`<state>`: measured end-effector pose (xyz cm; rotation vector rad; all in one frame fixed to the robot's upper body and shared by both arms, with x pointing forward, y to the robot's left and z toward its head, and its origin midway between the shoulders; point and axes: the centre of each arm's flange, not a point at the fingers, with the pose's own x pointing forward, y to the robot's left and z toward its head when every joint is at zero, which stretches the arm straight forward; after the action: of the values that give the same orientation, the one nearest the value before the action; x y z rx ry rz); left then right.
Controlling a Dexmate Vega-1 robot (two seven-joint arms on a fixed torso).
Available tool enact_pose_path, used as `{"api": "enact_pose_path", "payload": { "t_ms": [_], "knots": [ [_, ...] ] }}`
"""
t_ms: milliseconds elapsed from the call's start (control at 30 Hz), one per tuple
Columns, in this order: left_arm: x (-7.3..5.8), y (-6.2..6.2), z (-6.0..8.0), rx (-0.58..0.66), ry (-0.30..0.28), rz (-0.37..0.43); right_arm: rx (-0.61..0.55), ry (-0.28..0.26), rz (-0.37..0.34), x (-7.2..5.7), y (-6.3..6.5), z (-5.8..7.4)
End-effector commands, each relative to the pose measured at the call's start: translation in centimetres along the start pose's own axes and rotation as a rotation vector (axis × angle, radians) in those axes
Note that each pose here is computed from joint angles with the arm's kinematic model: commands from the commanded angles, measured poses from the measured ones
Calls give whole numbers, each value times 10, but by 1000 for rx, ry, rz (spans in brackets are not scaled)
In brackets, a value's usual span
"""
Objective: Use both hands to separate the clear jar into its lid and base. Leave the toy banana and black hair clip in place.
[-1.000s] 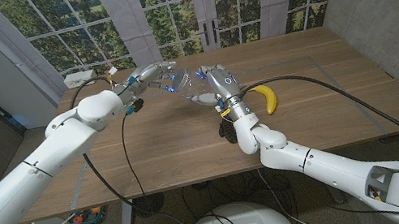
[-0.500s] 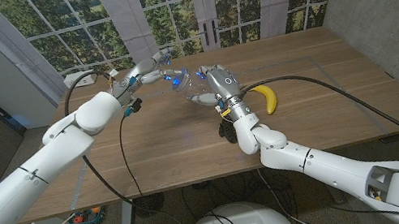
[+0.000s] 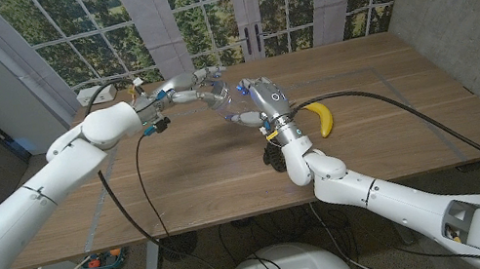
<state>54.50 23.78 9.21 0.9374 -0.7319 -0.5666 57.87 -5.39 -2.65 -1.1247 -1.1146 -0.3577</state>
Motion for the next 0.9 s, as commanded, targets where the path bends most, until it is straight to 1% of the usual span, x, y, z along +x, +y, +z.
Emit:
{"api": "enact_pose_path", "payload": {
  "t_ms": [33, 133, 267, 400, 467, 567, 733, 900],
  "knots": [
    [6, 16, -5, -20, -33, -35, 4, -1, -5, -1, -3, -1],
    [5, 16, -2, 4, -30, -8, 7, -1, -7, -2, -3, -2],
    [3, 14, 1, 33, -21, 57, 6, -4, -7, -2, -3, -2],
    [2, 12, 2, 40, 5, 97, 5, -9, -8, -2, -4, -2],
    [2, 11, 2, 23, 20, 119, 6, -11, -11, -2, -4, -1],
    [1, 9, 1, 24, 56, 169, 7, -13, -16, -3, -5, -2],
    [-1, 7, -3, -56, 131, 231, 10, -22, -26, -5, -8, -2],
    [-3, 5, -10, -210, 200, 276, 18, -33, -46, -6, -10, -2]
  ]
}}
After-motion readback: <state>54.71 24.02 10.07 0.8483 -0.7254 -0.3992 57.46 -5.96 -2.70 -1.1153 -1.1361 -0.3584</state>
